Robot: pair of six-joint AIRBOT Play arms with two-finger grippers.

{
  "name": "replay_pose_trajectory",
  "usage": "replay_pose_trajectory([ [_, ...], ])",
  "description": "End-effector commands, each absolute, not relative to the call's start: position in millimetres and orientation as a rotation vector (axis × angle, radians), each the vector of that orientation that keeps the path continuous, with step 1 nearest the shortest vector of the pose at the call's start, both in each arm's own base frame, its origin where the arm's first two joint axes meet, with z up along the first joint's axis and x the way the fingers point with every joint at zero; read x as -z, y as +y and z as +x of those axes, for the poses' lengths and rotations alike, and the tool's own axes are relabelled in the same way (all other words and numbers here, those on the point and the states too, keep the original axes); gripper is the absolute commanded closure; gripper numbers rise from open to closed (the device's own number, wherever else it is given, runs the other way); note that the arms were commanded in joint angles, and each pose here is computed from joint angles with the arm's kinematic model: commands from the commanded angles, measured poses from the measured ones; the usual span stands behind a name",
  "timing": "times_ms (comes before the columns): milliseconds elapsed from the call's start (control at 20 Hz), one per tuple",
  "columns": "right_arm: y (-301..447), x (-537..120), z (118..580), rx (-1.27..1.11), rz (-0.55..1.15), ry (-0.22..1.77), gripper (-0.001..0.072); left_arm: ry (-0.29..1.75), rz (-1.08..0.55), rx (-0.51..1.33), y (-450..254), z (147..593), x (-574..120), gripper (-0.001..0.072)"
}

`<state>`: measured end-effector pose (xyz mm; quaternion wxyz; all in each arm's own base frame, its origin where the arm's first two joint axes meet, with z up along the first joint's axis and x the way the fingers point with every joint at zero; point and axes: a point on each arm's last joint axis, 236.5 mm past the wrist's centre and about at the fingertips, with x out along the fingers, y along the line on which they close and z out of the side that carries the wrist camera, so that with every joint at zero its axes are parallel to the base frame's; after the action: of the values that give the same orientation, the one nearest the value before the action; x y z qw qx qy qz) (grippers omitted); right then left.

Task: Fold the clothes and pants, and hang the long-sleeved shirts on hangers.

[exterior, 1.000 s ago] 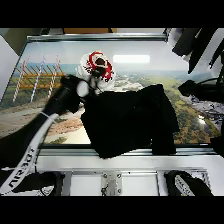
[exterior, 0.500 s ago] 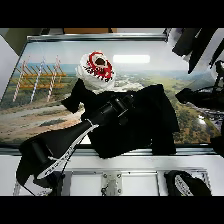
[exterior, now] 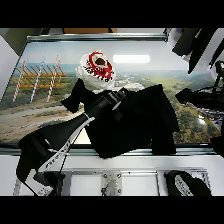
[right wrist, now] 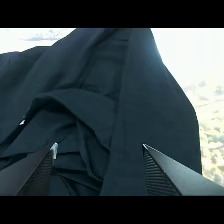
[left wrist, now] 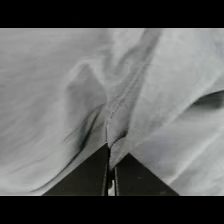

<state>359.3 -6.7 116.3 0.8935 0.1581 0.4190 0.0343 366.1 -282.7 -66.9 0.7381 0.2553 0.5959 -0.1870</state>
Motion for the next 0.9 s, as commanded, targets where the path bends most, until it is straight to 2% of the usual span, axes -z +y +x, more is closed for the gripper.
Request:
replay_pose_trajectory([
  [0,-3.7,-115.1,359.3,-0.085,0.312,0.873,0.0131,1.232,0.453,0.374,-259.8,388.2,17.3,0.0687],
  [300,47.7,-59.6,363.8,-0.225,0.107,1.046,0.0142,1.089,0.095,0.452,-256.5,402.1,-74.1,0.0687],
  [350,63.8,-47.3,364.3,-0.263,0.083,1.078,0.0236,1.069,0.05,0.46,-256.4,404.5,-83.7,0.0687],
  [400,81.7,-36.2,366.2,-0.302,0.061,1.098,0.0295,1.059,0.014,0.467,-256.0,405.7,-90.7,0.0687],
  [600,128.6,-15.8,384.6,-0.382,0.005,1.059,0.0294,1.062,-0.064,0.481,-254.4,406.6,-101.5,0.0687],
  [700,129.6,-10.8,390.4,-0.377,0.0,1.051,0.0266,1.051,-0.058,0.486,-254.5,408.0,-106.9,0.0687],
  [750,125.3,-8.1,392.4,-0.367,-0.024,1.05,0.0147,1.041,-0.05,0.493,-254.6,409.1,-110.6,0.0687],
  [800,121.0,-5.5,393.1,-0.359,-0.05,1.053,0.0089,1.032,-0.049,0.496,-255.2,410.3,-114.1,0.0687],
  [850,117.3,-2.7,393.7,-0.352,-0.072,1.058,0.009,1.025,-0.05,0.498,-255.7,411.2,-117.0,0.0687],
])
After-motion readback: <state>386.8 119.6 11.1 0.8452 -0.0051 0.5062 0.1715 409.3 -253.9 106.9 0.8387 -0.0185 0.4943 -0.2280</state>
